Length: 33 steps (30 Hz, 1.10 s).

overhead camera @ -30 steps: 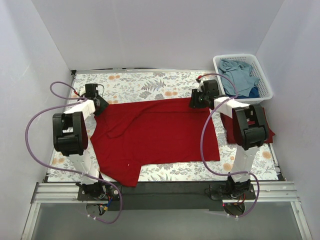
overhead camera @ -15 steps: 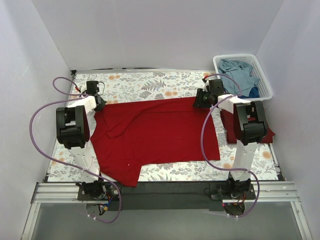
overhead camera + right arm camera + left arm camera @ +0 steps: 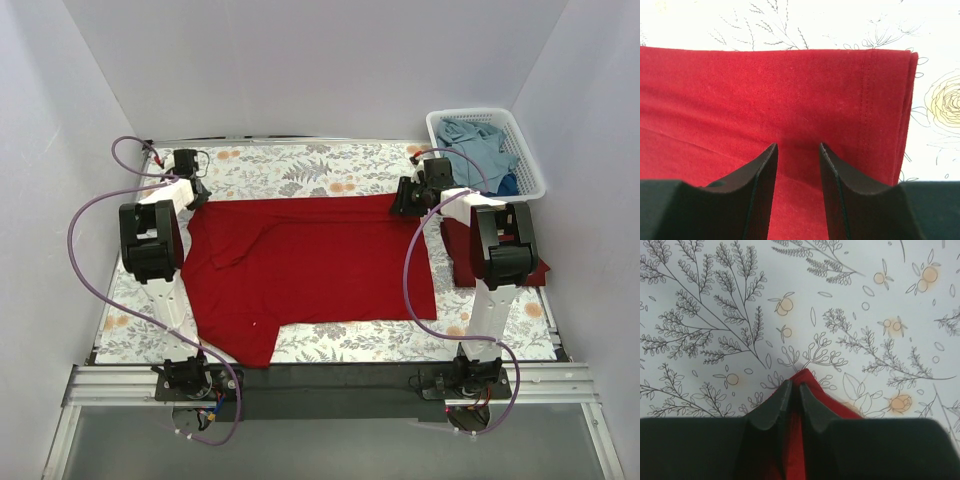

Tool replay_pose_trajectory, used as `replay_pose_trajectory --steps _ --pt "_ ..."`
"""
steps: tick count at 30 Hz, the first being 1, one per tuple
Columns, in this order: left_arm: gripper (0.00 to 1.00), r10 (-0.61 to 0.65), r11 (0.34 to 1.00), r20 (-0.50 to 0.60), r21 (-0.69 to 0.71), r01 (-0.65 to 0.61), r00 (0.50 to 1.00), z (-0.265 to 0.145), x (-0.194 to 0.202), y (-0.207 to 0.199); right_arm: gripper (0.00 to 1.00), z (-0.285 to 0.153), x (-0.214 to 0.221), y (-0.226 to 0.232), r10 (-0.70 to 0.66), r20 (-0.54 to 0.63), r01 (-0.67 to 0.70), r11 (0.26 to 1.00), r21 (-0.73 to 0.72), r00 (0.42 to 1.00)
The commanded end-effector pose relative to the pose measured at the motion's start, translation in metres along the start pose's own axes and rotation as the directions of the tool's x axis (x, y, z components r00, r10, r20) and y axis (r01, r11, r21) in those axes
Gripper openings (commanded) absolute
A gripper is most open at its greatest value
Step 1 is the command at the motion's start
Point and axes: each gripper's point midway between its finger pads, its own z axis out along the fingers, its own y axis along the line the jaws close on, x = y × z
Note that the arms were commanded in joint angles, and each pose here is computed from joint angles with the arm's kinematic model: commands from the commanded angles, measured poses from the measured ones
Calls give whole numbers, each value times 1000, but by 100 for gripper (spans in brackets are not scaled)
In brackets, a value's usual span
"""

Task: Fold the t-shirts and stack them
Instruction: Fold the tshirt

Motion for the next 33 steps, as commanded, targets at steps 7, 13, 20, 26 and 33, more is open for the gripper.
replay_pose_trajectory --steps 7,13,20,26,33 --pt "35 -20 1000 88 -12 21 996 -16 -42 5 46 -18 16 -13 -40 -92 44 998 40 995" --pt "48 -111 992 124 68 103 986 -67 -59 -1 47 -40 -14 25 -117 -2 117 993 -4 993" --pt "49 -142 986 119 100 131 983 -123 -43 14 47 -61 -16 48 -150 37 151 988 -18 988" --pt "49 71 983 60 164 -80 996 -169 37 -8 47 -71 41 74 -166 -31 164 984 -69 986" --pt "48 483 860 76 148 -489 872 -199 138 -39 47 -81 114 128 -210 -60 192 956 -220 976"
